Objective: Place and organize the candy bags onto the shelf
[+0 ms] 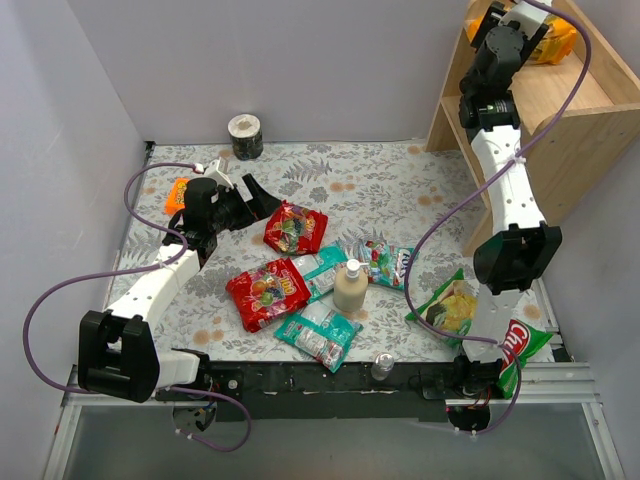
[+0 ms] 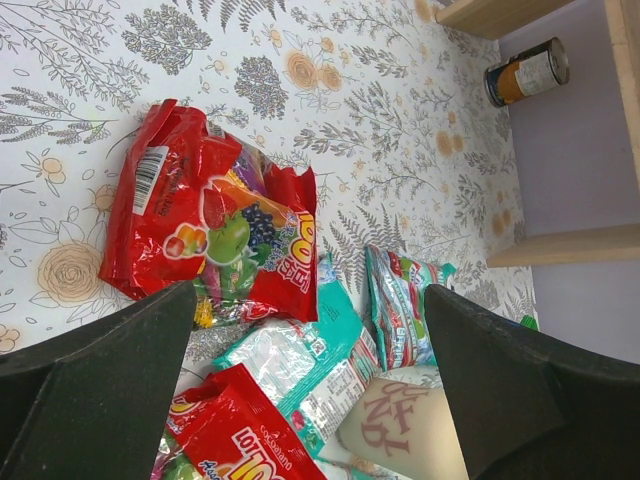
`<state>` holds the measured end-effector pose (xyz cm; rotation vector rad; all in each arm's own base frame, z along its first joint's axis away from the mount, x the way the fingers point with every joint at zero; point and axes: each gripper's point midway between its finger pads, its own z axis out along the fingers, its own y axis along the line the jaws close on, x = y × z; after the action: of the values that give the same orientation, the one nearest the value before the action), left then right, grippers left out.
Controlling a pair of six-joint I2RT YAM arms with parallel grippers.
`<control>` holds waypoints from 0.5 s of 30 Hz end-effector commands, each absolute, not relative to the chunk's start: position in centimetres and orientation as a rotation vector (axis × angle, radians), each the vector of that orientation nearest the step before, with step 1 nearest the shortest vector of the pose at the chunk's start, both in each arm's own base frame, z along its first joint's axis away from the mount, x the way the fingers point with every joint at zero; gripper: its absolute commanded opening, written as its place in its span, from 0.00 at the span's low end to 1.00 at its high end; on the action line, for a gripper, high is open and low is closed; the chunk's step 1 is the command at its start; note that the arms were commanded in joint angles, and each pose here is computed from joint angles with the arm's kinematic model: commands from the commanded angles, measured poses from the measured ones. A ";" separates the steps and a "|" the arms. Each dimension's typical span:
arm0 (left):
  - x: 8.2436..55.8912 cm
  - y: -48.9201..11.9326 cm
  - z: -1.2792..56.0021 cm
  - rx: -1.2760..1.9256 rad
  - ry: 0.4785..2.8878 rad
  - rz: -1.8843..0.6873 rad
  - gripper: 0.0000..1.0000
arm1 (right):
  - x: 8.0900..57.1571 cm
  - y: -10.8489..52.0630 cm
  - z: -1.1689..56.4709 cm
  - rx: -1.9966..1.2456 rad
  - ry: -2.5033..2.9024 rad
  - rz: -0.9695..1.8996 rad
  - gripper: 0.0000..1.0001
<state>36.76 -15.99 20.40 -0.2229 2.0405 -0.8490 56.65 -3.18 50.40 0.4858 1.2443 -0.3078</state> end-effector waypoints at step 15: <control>36.7 -16.6 20.9 -0.190 2.039 -0.862 0.98 | 47.0 -2.8 55.1 0.643 1.132 -0.844 0.69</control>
<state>36.76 -16.03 20.23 -0.2238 2.0461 -0.8484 51.52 -0.55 52.45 0.5007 1.1996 -0.7086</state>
